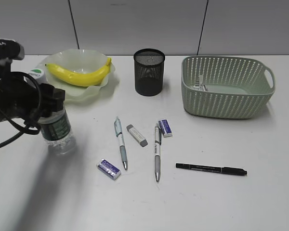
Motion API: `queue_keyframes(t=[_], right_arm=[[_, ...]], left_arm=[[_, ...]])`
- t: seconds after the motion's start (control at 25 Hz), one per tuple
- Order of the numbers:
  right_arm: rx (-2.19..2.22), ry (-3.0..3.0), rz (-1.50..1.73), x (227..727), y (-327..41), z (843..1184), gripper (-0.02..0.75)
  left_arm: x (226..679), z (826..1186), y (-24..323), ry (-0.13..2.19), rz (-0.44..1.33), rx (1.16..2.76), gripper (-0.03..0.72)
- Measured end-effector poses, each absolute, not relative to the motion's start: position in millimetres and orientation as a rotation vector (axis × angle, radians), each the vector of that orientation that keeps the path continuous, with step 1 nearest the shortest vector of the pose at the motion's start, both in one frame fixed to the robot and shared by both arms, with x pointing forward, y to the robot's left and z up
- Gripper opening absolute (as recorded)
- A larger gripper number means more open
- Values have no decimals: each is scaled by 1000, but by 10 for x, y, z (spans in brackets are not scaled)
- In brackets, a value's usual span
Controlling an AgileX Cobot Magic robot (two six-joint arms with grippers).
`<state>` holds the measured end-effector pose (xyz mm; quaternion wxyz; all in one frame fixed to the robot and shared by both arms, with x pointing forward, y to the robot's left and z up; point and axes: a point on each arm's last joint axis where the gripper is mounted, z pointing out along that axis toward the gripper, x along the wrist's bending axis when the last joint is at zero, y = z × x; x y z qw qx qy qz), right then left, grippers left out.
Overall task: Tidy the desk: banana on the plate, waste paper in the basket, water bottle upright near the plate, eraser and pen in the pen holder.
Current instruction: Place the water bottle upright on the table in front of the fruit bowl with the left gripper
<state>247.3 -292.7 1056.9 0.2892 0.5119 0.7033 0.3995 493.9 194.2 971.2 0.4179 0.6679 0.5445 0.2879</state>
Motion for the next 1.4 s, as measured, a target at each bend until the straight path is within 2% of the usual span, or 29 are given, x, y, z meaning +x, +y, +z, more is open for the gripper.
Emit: queue_keyframes(t=[0.2,0.4,0.56,0.64,0.8,0.96,1.16,1.4], right_arm=[[1366,1877,1065,2474,-2927,10569,305],[1366,1877,1065,2474,-2927,10569,305],[1366,1877,1065,2474,-2927,10569,305],[1366,1877,1065,2474,-2927,10569,305],[1366,1877,1065,2474,-2927,10569,305],[1366,1877,1065,2474,-2927,10569,305],[1366,1877,1065,2474,-2927,10569,305],[1366,1877,1065,2474,-2927,10569,305]], left_arm=[[4973,9517,1923,1408,691,1740,464],[4984,9498,1919,1398,700,1747,463],[4985,9510,1918,1386,707,1748,566],[4970,9582,1923,1371,715,1728,594],[4893,9826,1948,1326,727,1671,598],[4707,10060,1977,1300,661,1682,587],[4308,10325,2102,1252,527,1863,568],[3828,10431,2421,1369,360,2112,562]])
